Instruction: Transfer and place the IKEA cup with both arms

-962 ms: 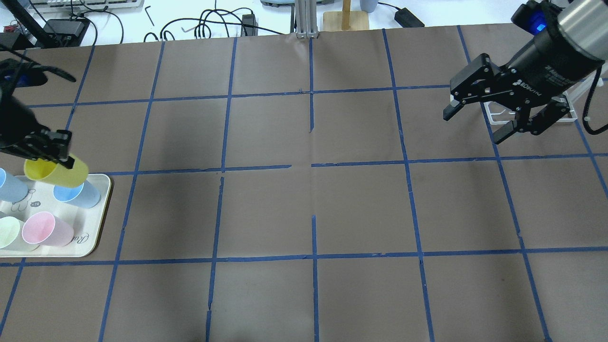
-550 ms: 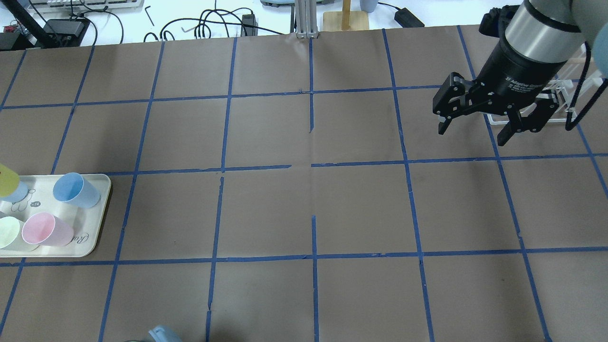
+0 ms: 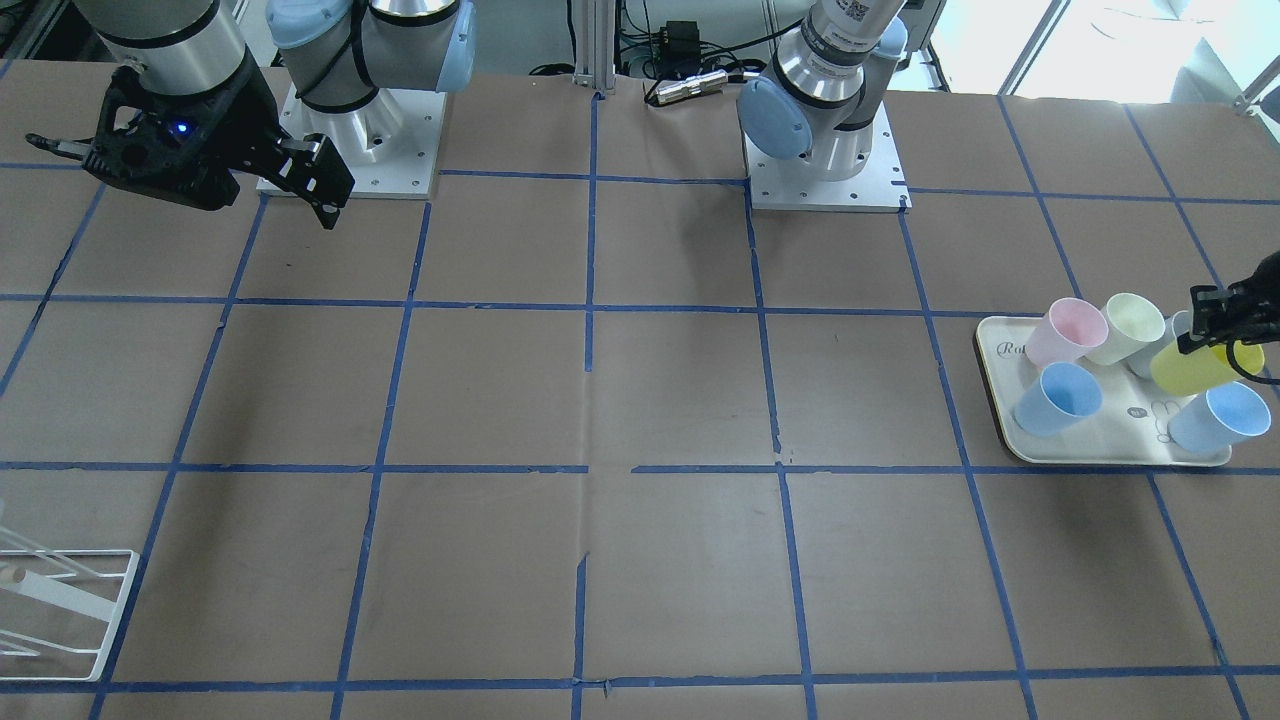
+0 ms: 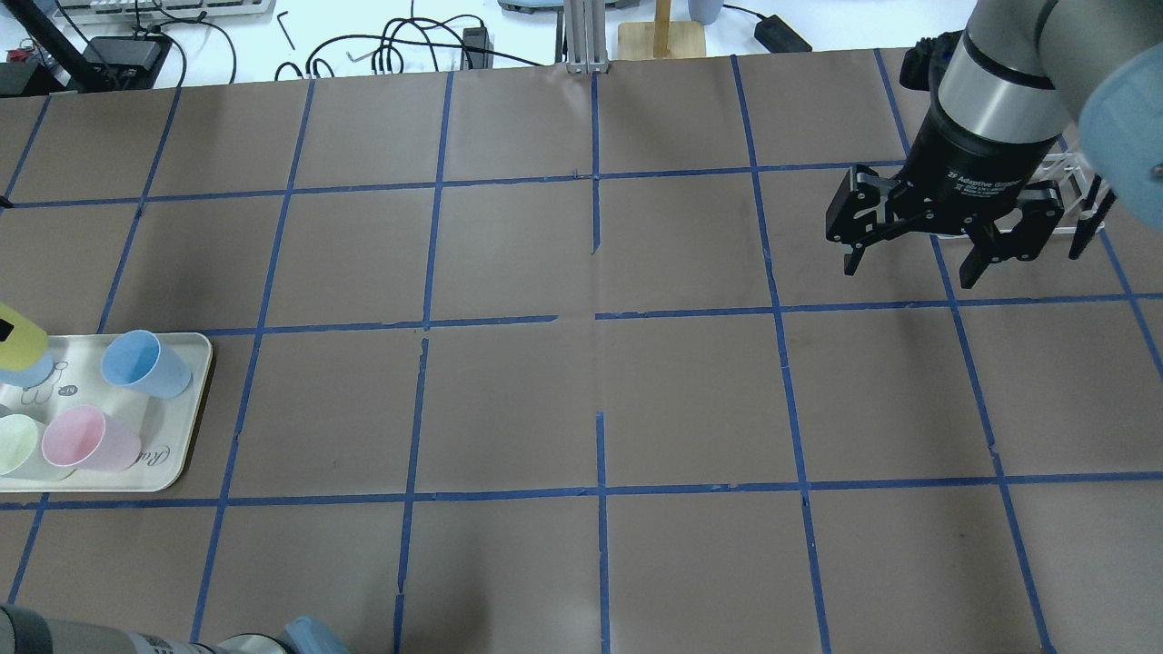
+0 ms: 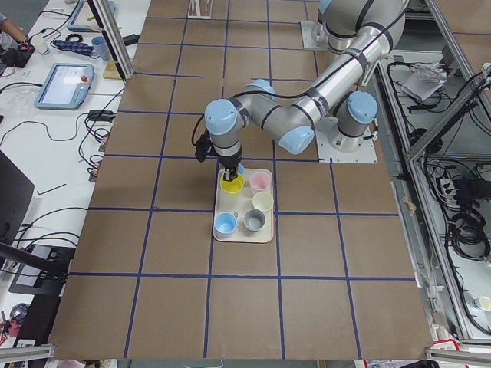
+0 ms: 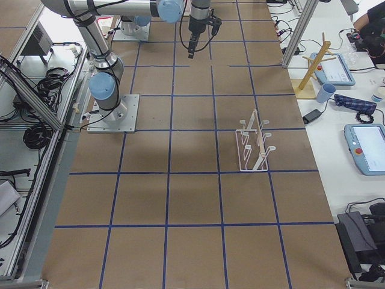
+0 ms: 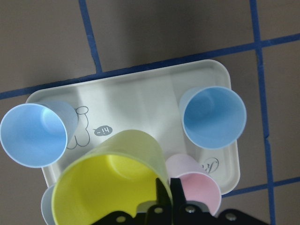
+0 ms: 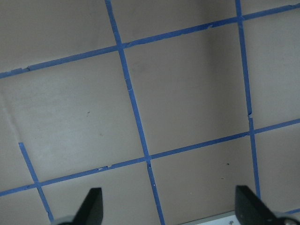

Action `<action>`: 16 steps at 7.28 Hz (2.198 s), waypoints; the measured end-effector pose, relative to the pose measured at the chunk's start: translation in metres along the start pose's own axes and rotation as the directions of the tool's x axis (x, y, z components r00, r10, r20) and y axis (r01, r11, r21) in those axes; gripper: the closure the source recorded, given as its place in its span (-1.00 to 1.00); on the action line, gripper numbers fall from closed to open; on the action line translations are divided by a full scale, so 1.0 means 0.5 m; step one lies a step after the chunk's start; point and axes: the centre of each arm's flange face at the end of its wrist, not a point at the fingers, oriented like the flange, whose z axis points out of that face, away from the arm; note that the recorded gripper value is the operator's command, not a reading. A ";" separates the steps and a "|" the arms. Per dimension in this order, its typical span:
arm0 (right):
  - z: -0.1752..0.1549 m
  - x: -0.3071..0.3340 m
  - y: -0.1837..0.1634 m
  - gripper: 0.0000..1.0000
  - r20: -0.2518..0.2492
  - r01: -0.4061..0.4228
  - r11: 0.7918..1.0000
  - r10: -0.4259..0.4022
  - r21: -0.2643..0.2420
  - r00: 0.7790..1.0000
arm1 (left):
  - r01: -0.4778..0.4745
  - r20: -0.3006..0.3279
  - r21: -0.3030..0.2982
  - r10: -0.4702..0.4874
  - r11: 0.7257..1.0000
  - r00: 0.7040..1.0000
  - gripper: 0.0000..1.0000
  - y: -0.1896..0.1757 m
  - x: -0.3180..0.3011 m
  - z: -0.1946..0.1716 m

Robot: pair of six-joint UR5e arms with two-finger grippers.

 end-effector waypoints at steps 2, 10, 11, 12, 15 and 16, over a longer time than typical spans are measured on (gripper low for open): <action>-0.007 -0.001 0.003 -1.00 0.002 0.002 1.000 -0.002 0.013 1.000 | -0.001 -0.021 -0.018 0.000 1.000 1.000 0.98 -0.015 -0.015 0.048; -0.020 -0.015 0.003 -1.00 0.070 0.009 0.999 -0.011 0.037 0.998 | 0.034 -0.051 -0.049 -0.037 0.998 0.998 -0.69 -0.036 -0.019 0.016; -0.020 -0.014 0.003 -1.00 0.067 0.008 0.999 -0.011 0.036 0.998 | 0.061 -0.049 -0.060 -0.064 0.996 0.997 -0.69 -0.063 0.024 -0.043; -0.020 -0.014 0.003 -1.00 0.066 0.009 0.999 -0.011 0.037 0.998 | 0.099 -0.033 -0.069 -0.101 0.993 0.994 -0.69 -0.106 0.112 -0.103; -0.022 -0.014 0.003 -1.00 0.069 0.008 0.999 -0.011 0.040 0.998 | 0.271 0.049 -0.014 -0.270 0.962 0.962 -0.99 -0.184 0.512 -0.235; -0.022 -0.013 0.005 -1.00 0.067 0.007 0.999 -0.010 0.041 0.998 | 0.299 0.066 0.014 -0.299 0.954 0.952 -1.00 -0.179 0.643 -0.257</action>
